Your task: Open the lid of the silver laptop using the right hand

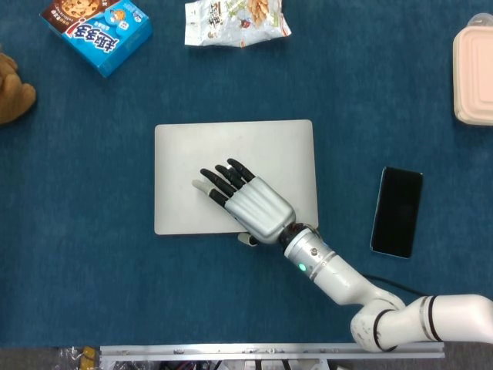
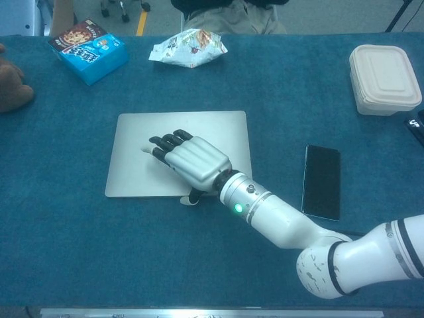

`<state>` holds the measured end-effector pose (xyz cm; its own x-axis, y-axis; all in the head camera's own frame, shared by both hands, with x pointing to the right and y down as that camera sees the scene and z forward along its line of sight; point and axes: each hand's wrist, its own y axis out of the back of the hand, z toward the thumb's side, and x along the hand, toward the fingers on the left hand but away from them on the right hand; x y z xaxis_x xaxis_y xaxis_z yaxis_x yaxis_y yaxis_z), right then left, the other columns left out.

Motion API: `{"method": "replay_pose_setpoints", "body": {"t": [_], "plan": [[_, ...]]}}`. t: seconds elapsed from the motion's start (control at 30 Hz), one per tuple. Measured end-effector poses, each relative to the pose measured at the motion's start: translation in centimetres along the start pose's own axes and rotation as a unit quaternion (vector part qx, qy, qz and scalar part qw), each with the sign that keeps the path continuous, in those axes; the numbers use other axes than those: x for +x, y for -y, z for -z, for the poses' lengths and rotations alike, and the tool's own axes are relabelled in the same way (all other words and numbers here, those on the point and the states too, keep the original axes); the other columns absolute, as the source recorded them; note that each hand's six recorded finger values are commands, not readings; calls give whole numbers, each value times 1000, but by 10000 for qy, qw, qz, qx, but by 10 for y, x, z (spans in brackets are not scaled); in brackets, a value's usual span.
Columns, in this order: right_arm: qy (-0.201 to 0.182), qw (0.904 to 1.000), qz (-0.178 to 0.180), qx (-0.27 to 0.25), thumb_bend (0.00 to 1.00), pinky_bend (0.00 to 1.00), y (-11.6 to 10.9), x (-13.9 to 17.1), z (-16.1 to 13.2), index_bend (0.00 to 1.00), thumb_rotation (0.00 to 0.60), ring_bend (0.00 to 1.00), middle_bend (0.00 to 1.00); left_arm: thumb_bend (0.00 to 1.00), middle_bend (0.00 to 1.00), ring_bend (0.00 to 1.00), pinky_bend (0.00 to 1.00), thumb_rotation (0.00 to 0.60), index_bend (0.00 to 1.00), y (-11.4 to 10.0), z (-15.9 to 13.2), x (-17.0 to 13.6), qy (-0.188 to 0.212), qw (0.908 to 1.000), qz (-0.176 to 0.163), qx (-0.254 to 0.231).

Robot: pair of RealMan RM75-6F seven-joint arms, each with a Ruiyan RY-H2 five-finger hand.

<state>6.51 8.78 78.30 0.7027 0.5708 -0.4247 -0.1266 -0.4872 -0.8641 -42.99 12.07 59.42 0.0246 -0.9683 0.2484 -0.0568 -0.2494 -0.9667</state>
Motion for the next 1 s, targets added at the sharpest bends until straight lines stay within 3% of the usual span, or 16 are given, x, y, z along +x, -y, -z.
{"method": "replay_pose_setpoints", "body": {"t": [0.37,1.0], "plan": [[-6,10000,15,81,361,14,0,-2,-2,0,600,0,0,342,275,226,183,600,287,3,3,-1,-10,10000,35,-37],[0,9981,282,549,383,13,-28,-12,1,0,600,0,0,343,284,226,183,600,287,18,-12,6,429,9979,475,43]]}}
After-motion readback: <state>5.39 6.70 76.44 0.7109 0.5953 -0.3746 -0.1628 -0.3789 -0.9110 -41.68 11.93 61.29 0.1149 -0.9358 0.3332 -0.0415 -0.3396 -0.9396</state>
